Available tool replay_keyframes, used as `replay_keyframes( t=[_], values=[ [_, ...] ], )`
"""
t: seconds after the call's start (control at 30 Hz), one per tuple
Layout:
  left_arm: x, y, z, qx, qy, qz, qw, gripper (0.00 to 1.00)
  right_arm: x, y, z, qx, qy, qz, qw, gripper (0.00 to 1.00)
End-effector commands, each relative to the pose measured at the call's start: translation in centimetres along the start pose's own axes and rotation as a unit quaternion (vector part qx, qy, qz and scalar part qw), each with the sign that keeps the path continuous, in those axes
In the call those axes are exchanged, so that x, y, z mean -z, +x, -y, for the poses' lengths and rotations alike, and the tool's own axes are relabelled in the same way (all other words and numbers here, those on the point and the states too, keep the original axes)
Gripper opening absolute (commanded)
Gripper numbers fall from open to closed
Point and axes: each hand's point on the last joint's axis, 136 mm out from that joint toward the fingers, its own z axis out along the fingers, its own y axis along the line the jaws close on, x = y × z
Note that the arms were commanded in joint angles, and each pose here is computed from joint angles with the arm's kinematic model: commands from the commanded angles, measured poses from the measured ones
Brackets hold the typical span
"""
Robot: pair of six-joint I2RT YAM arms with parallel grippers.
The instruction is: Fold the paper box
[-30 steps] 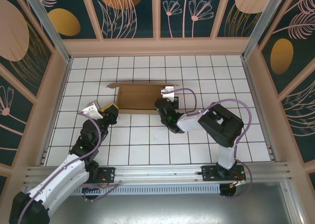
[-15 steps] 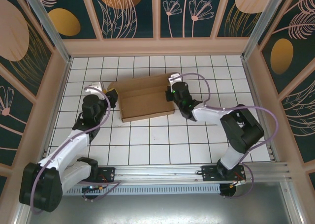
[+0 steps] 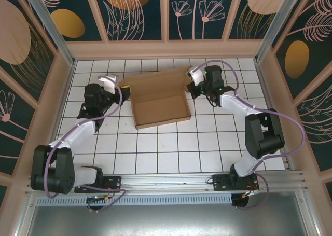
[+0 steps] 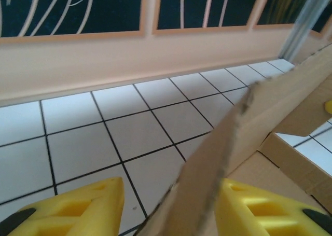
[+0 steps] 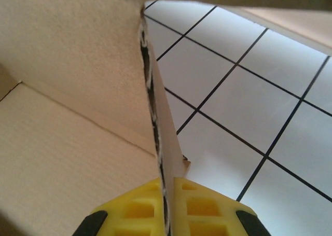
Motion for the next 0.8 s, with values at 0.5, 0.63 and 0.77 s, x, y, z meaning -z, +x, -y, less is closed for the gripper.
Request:
replay_keyframes(
  t=[0.5,0.63,0.77],
  values=[
    [0.9,1.2,5.3,-0.089,0.192,0.025,0.977,0.47,-1.0,0.7,2.7,-0.016,-0.032,-0.016,0.999,0.0],
    [0.9,2.1,5.0,-0.096,0.181,0.01,0.979,0.48,-0.5,0.4,4.4,-0.037,-0.011,-0.005,0.999,0.0],
    [0.8,2.1,4.7,-0.103,0.174,0.009,0.979,0.46,-0.5,0.1,4.3,-0.04,-0.017,0.002,0.999,0.0]
  ],
)
